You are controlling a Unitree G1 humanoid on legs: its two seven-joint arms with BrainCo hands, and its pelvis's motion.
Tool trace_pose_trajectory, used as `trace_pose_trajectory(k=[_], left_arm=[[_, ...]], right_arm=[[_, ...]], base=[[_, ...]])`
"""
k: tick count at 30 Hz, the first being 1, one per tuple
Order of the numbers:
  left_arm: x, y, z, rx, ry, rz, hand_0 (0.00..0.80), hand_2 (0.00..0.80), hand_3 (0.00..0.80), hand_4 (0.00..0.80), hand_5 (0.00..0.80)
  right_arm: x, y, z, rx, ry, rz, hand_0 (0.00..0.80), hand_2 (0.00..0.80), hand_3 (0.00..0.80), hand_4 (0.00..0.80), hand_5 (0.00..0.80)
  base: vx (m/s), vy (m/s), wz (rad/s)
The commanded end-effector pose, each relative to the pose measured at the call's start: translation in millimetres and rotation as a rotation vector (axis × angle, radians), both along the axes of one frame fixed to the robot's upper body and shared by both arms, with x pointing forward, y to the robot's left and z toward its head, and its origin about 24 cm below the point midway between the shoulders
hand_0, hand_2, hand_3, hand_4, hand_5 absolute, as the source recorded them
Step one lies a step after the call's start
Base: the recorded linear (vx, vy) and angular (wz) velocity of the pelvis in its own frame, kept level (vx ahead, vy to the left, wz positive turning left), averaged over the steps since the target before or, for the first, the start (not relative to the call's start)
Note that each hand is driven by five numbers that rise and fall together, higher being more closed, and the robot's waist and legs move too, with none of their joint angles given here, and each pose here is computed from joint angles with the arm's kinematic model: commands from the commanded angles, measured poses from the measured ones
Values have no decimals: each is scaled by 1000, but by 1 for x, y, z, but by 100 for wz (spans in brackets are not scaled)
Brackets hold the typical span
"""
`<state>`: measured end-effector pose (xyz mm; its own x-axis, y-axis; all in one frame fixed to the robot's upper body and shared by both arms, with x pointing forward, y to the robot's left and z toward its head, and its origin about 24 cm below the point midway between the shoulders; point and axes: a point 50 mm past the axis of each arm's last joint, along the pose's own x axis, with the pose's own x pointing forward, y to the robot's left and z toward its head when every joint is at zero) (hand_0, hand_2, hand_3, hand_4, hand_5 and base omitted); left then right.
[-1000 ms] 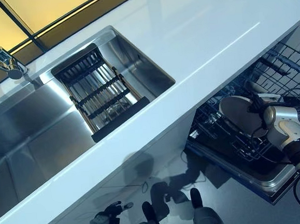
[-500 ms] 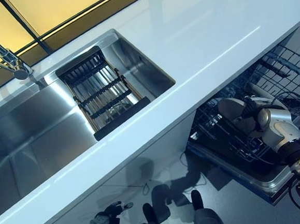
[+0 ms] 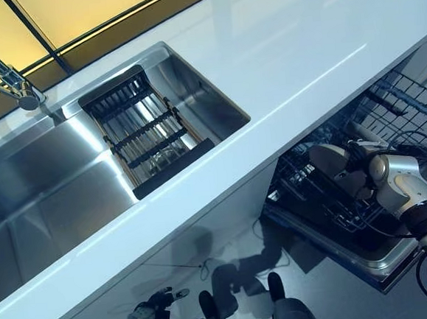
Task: Take plates into dishwasher
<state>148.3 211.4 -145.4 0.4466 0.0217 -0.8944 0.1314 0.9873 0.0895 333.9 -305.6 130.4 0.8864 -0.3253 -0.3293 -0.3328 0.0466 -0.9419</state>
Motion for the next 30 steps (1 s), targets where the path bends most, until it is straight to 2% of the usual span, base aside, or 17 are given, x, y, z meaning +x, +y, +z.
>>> trace_pose_trajectory(k=[1,16,30], left_arm=[[1,19,2,71,27,10,0,0,0,0,0],[-17,33,-2,108,89,44,0,0,0,0,0],[-30,44,-3,142,124,58,0,0,0,0,0]], right_arm=[[0,-8,29,-75,-72,-10,0,0,0,0,0],[-16,-41,84,-111,-167,-99,0,0,0,0,0],[-28,-65,93,-39,-224,-181,0,0,0,0,0]], base=[[33,-20,-3],[35,-2,-5],[12,-1,-5]])
